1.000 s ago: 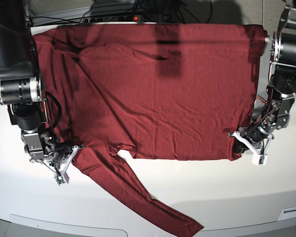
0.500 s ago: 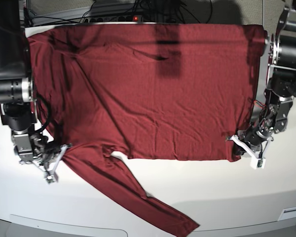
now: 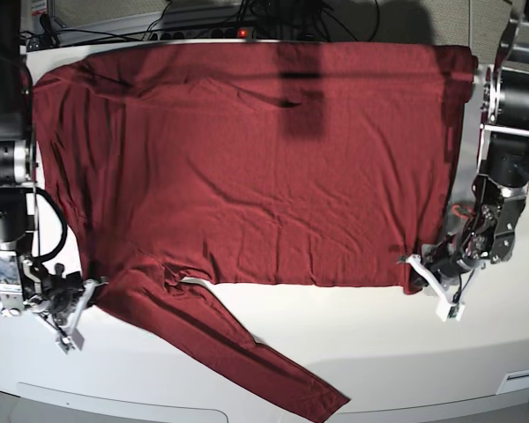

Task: Fold the T-shirt properly
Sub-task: 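Move the right gripper along the shirt side and grasp the hem corner, then lift the hem with both grippers and fold it toward the collar, then lower the folded hem onto the shirt and open both grippers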

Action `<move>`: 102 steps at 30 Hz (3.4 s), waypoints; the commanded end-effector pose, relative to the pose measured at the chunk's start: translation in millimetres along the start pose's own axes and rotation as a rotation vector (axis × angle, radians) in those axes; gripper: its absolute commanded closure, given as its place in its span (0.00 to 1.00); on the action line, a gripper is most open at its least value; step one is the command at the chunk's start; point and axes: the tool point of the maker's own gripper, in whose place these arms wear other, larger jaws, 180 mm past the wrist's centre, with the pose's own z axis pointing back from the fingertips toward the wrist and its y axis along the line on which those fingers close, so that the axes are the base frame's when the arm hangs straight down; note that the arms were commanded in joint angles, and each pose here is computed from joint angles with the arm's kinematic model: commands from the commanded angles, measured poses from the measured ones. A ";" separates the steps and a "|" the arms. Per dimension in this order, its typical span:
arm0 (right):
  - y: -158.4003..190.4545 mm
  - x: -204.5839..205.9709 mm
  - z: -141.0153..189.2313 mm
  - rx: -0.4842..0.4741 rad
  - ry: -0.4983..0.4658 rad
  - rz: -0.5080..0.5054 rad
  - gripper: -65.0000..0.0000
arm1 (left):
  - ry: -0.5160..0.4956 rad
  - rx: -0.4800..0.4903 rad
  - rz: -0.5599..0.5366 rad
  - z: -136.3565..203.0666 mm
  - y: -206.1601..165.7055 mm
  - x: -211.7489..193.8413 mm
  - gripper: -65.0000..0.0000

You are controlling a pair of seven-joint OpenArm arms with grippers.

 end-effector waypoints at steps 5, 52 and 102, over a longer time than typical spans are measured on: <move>-27.5 32.9 29.3 -0.021 -0.131 -0.064 1.00 | -0.132 0.034 -0.042 15.3 -2.9 53.2 1.00; 10.7 -125.1 171.2 0.039 -0.210 -0.092 1.00 | -0.175 0.217 -0.136 165.9 36.1 -48.1 1.00; 52.4 -33.8 125.9 0.158 -0.323 -0.174 0.59 | -0.083 0.152 -0.098 166.5 5.3 -120.9 0.48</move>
